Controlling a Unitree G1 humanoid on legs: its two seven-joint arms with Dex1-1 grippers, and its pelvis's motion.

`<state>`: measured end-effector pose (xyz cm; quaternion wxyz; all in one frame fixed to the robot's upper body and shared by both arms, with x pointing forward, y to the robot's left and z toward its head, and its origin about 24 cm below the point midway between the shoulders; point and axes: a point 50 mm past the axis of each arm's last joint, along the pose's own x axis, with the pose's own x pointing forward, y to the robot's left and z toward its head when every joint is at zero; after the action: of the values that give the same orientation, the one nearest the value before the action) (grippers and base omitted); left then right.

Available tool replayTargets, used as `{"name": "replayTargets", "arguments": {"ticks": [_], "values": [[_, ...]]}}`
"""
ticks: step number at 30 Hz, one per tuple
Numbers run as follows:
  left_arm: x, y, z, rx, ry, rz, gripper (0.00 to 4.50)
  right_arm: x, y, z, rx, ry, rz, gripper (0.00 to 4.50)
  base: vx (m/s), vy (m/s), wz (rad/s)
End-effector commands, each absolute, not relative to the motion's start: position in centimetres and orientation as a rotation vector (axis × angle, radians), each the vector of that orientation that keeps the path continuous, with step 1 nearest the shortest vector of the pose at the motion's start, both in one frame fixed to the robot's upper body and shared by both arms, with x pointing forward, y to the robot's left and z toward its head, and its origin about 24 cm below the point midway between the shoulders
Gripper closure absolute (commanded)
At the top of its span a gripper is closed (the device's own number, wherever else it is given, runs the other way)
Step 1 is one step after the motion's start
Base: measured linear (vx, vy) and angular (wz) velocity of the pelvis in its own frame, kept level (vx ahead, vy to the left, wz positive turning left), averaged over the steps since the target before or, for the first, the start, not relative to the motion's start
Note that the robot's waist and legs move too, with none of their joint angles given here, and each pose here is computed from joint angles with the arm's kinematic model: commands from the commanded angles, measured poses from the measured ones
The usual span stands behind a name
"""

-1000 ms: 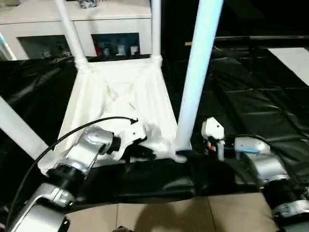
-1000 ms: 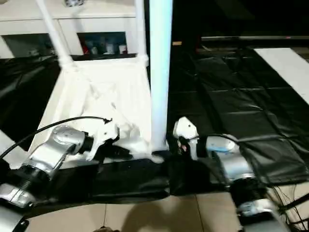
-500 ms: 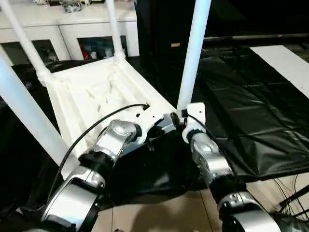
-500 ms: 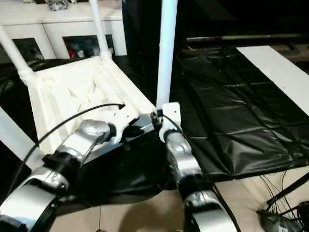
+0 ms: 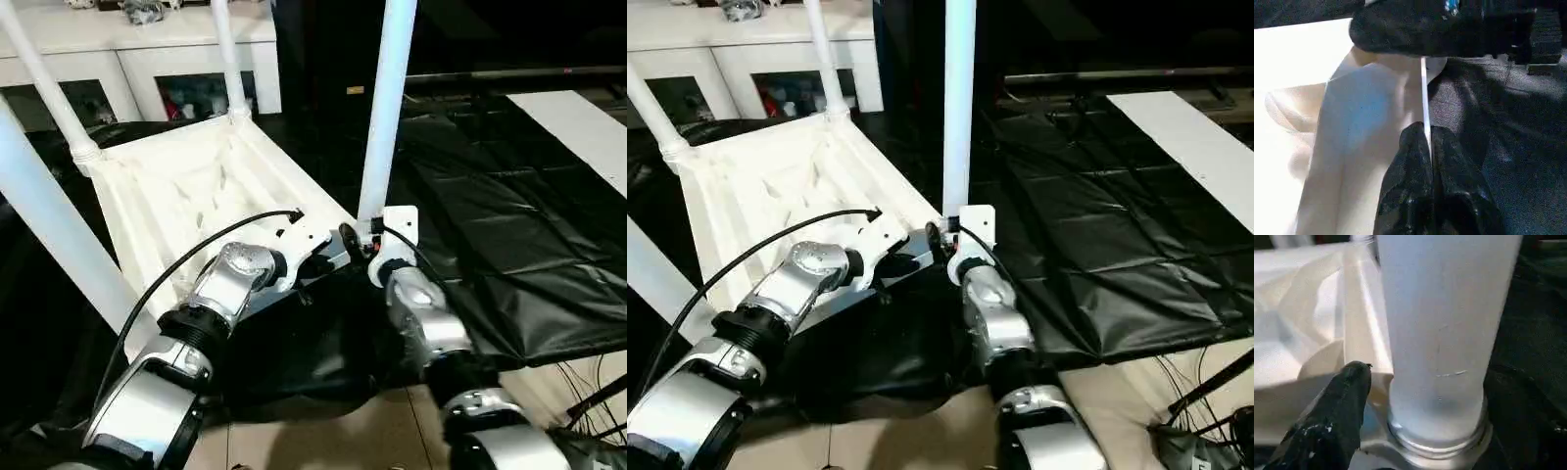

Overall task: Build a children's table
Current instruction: Rotate leg to tighten

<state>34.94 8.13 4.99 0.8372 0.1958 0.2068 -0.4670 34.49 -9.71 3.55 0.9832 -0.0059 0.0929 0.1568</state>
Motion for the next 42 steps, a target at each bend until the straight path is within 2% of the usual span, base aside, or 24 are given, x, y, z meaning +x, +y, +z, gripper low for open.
{"name": "replayTargets", "arguments": {"ticks": [1,3,5,7,8,10,17,23,31,35,36,40,42], "values": [[34.4,8.3,4.4,0.444,0.454,-1.04,4.5,34.1,-10.3,3.7,-0.095,0.195,0.412,0.82,0.0,0.0,0.0],[34.2,8.8,4.5,0.448,0.454,-1.07,4.5,33.8,-11.7,4.1,-0.157,0.193,0.537,0.82,0.0,0.0,0.0],[34.1,9.1,4.5,0.448,0.452,-1.089,4.5,33.6,-12.9,4.4,-0.203,0.199,0.596,0.82,0.0,0.0,0.0],[34.0,9.2,4.6,0.446,0.452,-1.095,4.5,33.5,-13.3,4.6,-0.216,0.203,0.618,0.82,0.0,0.0,0.0],[33.9,9.7,4.7,0.449,0.452,-1.117,4.5,33.3,-14.4,5.4,-0.214,0.2,0.716,0.82,0.0,0.0,0.0],[33.6,10.1,5.0,0.447,0.445,-1.16,4.5,33.1,-15.4,6.3,-0.225,0.184,0.801,0.82,0.0,0.0,0.0],[32.0,10.4,5.6,0.43,0.42,-1.348,4.5,32.0,-17.2,7.5,-0.283,0.197,1.055,0.82,0.0,0.0,0.0],[31.0,10.5,5.7,0.421,0.442,-1.439,4.5,31.3,-16.9,7.1,-0.329,0.233,1.219,0.82,0.0,0.0,0.0],[30.8,10.4,5.8,0.416,0.442,-1.444,4.5,31.0,-16.2,6.1,-0.397,0.259,1.306,0.82,0.0,0.0,0.0],[30.9,10.4,5.9,0.419,0.445,-1.44,4.5,31.2,-16.2,5.9,-0.387,0.268,1.305,0.82,0.0,0.0,0.0],[30.9,10.4,5.9,0.42,0.445,-1.44,4.5,31.2,-16.2,5.9,-0.386,0.269,1.305,0.98,0.0,0.0,0.0],[30.9,10.5,5.9,0.422,0.447,-1.436,4.5,31.4,-16.3,6.0,-0.373,0.262,1.296,1.08,0.0,0.0,0.0],[30.9,10.5,5.9,0.421,0.449,-1.434,4.5,31.4,-16.3,6.0,-0.367,0.256,1.3,1.32,0.0,0.0,0.0]]}}
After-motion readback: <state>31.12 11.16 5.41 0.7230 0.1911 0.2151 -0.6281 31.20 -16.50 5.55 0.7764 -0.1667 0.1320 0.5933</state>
